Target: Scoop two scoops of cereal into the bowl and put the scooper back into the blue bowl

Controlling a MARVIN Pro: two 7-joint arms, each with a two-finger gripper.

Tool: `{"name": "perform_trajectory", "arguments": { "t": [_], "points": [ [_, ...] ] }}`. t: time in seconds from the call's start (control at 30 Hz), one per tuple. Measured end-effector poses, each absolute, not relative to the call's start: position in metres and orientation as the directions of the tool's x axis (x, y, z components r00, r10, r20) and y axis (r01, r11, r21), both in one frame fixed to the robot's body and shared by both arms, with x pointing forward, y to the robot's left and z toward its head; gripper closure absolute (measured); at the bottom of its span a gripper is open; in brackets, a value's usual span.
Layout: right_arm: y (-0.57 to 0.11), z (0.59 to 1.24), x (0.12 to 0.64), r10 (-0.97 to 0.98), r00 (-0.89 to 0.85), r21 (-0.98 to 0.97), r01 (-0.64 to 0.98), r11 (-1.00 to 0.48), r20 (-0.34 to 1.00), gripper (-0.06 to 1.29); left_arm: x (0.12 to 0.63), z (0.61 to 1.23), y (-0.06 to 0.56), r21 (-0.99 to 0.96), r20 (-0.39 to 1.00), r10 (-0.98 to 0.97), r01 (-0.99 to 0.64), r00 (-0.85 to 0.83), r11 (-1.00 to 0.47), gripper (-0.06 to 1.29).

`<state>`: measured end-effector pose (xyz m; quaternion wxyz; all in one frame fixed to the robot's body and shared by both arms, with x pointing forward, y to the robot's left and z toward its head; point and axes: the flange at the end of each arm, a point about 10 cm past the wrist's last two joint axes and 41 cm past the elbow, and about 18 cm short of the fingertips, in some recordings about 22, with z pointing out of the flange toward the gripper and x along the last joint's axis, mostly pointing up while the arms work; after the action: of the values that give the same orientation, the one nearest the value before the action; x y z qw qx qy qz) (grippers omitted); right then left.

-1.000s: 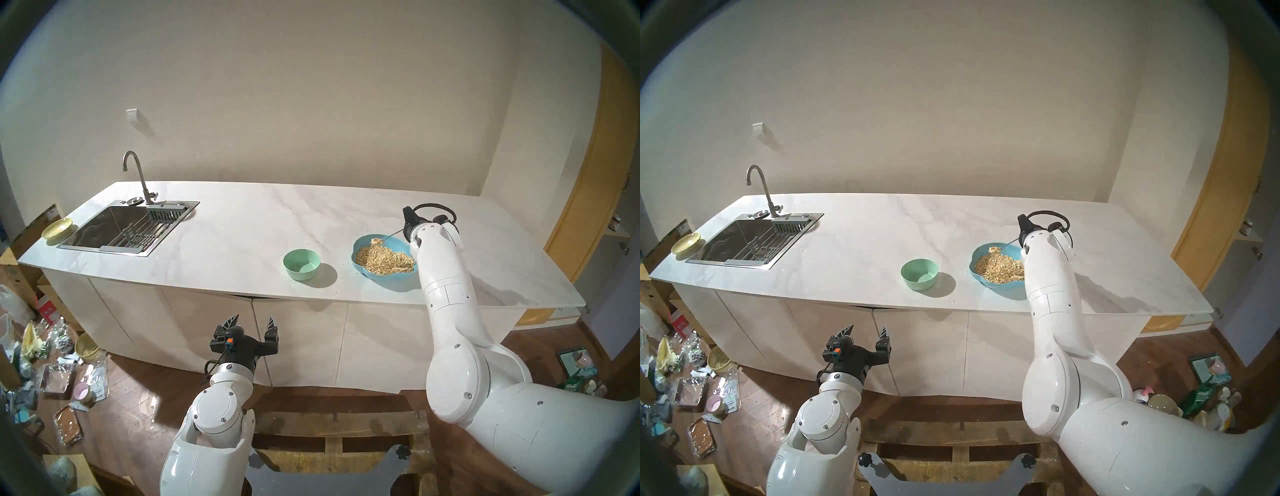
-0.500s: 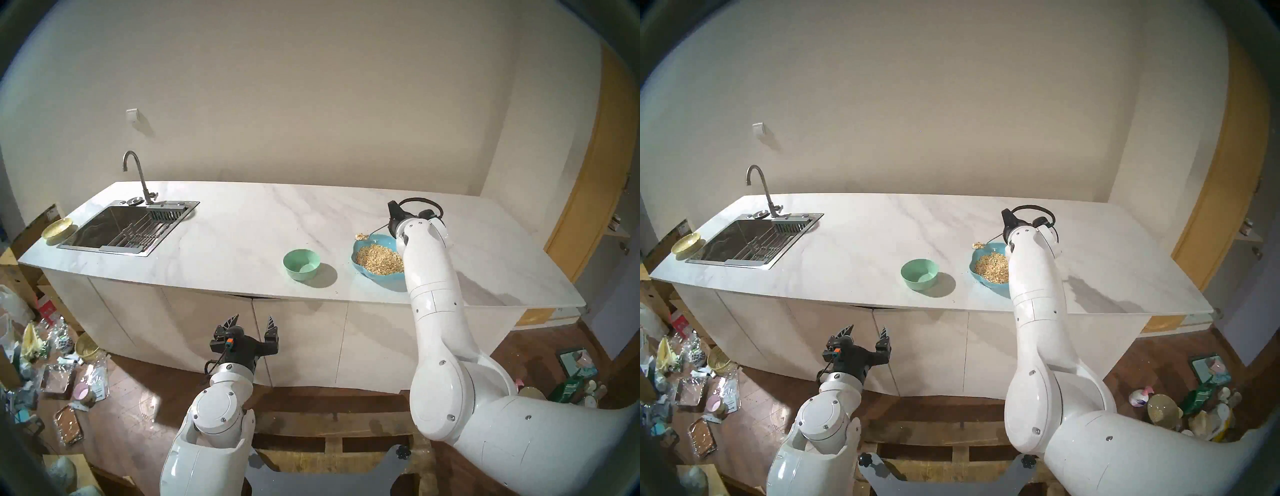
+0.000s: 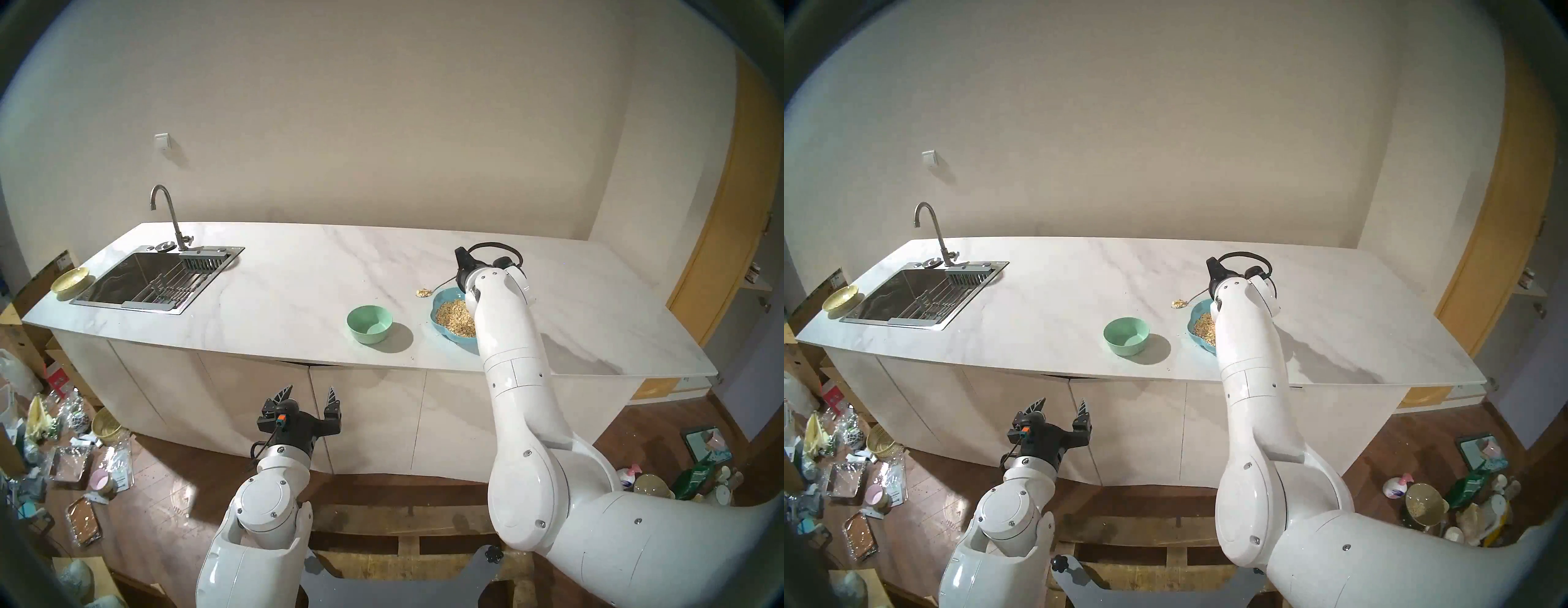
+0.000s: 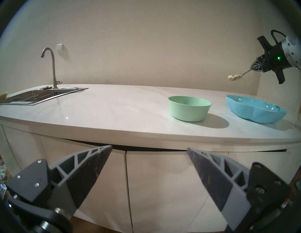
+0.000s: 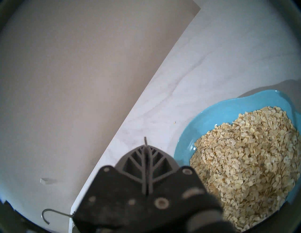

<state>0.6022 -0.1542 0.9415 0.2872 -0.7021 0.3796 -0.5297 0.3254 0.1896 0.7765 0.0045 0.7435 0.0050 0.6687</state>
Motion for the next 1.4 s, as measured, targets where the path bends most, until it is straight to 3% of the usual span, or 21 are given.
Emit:
{"name": "perform_trajectory", "arguments": {
  "t": [1.4],
  "points": [
    [-0.060,0.924,0.593,-0.738,0.270,-0.736,-0.129,-0.664,0.619,1.25,0.325,0.777,0.190,0.013,0.994,0.013,0.001,0.106,-1.000,-0.01]
  ]
}}
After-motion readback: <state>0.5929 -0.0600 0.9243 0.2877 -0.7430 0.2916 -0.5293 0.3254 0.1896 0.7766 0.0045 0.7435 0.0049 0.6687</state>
